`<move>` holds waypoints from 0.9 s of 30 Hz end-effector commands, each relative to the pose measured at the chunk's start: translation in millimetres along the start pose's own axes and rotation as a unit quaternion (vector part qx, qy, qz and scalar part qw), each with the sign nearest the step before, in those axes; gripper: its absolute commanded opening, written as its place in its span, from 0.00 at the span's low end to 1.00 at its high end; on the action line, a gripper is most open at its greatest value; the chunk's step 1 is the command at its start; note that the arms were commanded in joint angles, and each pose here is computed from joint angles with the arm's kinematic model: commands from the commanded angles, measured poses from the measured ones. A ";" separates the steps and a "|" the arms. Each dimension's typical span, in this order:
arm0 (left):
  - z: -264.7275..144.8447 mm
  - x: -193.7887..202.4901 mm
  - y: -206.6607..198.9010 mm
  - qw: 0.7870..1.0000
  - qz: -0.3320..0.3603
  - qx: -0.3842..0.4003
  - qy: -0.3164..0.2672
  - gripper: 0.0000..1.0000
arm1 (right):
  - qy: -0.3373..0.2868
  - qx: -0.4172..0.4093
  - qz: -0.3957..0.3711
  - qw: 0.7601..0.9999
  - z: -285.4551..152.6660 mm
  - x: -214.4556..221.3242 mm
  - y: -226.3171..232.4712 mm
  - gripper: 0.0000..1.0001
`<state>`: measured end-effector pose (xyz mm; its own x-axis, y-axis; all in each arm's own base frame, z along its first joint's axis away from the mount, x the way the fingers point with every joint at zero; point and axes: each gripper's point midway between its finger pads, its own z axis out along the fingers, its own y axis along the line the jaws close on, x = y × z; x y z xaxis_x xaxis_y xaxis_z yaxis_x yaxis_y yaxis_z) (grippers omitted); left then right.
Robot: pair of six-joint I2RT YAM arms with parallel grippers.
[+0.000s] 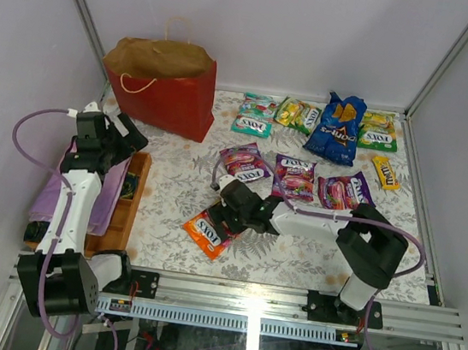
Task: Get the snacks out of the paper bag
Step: Place the snack at the center of the board.
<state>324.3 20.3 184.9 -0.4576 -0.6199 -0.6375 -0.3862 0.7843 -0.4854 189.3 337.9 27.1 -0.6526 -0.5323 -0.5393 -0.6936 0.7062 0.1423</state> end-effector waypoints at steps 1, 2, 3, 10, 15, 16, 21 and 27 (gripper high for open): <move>-2.7 -1.6 -0.5 1.000 0.013 0.007 -0.005 1.00 | 0.002 -0.020 -0.023 1.000 21.3 0.1 10.3 0.88; -5.5 -3.0 -0.4 1.000 0.013 0.006 -0.011 1.00 | 0.002 -0.026 -0.027 0.999 24.7 -1.2 14.2 0.88; -7.7 -4.8 -0.7 1.000 0.012 0.006 -0.018 1.00 | -0.004 -0.034 -0.029 0.999 27.0 -7.0 19.7 0.88; -19.3 -14.6 -0.5 0.999 0.017 0.001 -0.048 1.00 | -0.022 -0.068 -0.065 0.995 46.1 -40.2 42.6 0.89; -14.2 -11.4 -2.0 0.999 0.021 0.006 -0.034 1.00 | -0.011 -0.069 -0.090 0.993 77.0 -52.6 47.0 0.92; -12.9 -11.2 -1.9 0.999 0.022 0.006 -0.030 1.00 | -0.010 -0.068 -0.093 0.993 82.8 -55.6 46.7 0.93; -12.2 -3.7 -3.2 0.999 0.023 0.015 -0.019 1.00 | -0.018 -0.076 -0.078 0.994 105.4 -83.3 28.3 0.95; -5.3 0.7 -5.9 0.999 0.023 0.023 0.002 1.00 | -0.028 -0.063 -0.042 0.997 124.0 -118.5 -17.6 0.95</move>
<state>318.0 20.0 191.9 -0.4476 -0.6003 -0.6628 -0.3656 0.7992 -0.4771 290.8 483.8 31.2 -0.4887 -0.5039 -0.7123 -0.8261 0.5298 0.1920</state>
